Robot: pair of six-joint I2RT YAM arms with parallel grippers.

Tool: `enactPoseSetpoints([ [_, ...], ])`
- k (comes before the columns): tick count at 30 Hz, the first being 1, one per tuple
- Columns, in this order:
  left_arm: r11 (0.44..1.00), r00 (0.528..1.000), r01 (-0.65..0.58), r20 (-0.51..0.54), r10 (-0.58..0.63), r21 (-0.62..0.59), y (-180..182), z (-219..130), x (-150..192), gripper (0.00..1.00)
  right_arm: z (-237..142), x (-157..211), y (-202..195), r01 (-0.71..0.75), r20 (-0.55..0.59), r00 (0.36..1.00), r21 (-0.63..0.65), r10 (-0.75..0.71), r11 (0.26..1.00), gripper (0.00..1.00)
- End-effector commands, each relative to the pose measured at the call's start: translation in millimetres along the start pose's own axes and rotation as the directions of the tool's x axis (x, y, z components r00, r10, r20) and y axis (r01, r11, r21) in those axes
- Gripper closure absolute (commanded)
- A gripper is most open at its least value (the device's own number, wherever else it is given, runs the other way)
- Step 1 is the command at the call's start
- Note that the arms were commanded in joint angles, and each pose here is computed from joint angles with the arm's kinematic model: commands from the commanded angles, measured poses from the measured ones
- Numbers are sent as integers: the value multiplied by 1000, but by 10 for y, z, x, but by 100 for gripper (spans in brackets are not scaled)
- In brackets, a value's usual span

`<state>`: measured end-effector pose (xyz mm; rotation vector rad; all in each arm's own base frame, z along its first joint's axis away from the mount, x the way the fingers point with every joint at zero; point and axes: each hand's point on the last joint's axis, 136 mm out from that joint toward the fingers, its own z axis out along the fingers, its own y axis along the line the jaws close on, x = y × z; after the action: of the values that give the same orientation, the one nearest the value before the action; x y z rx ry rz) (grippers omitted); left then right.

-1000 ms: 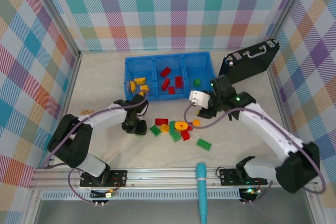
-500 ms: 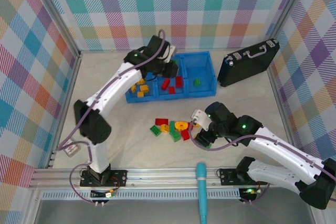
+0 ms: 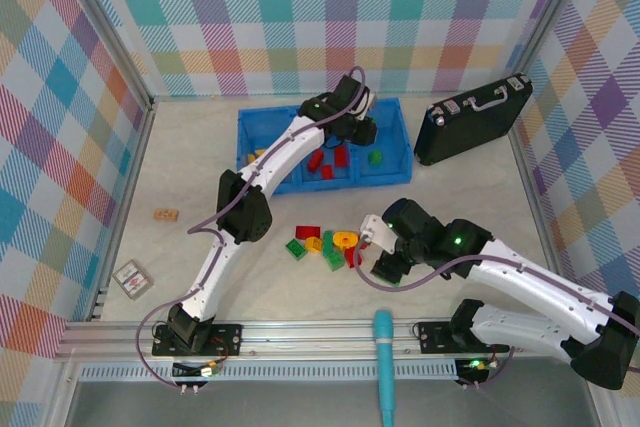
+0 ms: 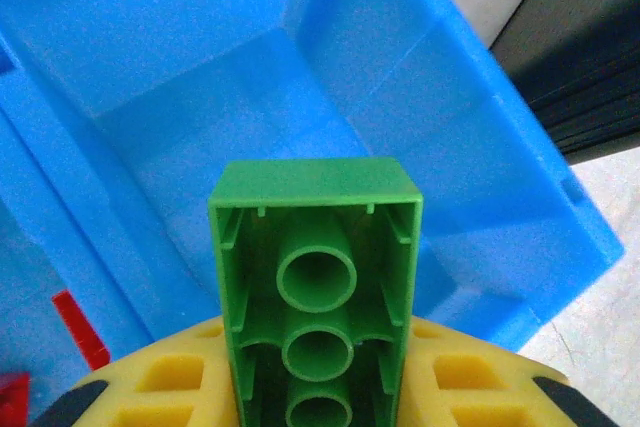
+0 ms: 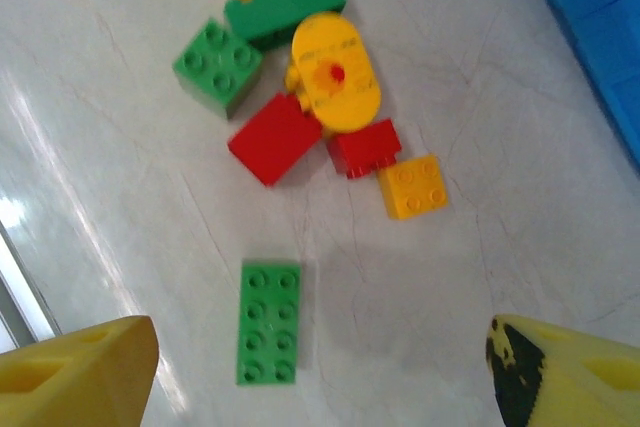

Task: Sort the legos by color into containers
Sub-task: Place the lego in the container, then pick up the lego from the bottom-center of the table.

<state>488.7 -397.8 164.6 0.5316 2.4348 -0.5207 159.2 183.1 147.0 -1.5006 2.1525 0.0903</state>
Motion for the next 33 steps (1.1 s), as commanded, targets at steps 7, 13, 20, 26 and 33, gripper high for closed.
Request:
enactPoseSetpoints([
  [7, 998, 997, 22, 67, -25, 55, -124, 4, -186, 55, 205, 605, 281, 153, -156, 973, -113, -170, 982, 10],
  [13, 995, 991, -15, 136, 1, 100, -254, -238, -400, 41, 474, 722, 314, 112, -273, 951, -142, -147, 984, 7],
  [20, 989, 953, -120, 290, 91, 85, -392, -1018, -833, 32, 751, 612, 312, 112, -278, 949, -150, -151, 982, 4],
  [26, 981, 920, -193, 351, 173, 23, -413, -1732, -934, 30, 958, 605, 328, 102, -313, 938, -163, -149, 981, 7],
  [33, 972, 898, -221, 372, 236, -83, -226, -2418, -819, 28, 1114, 709, 353, 95, -365, 918, -178, -155, 979, 39],
])
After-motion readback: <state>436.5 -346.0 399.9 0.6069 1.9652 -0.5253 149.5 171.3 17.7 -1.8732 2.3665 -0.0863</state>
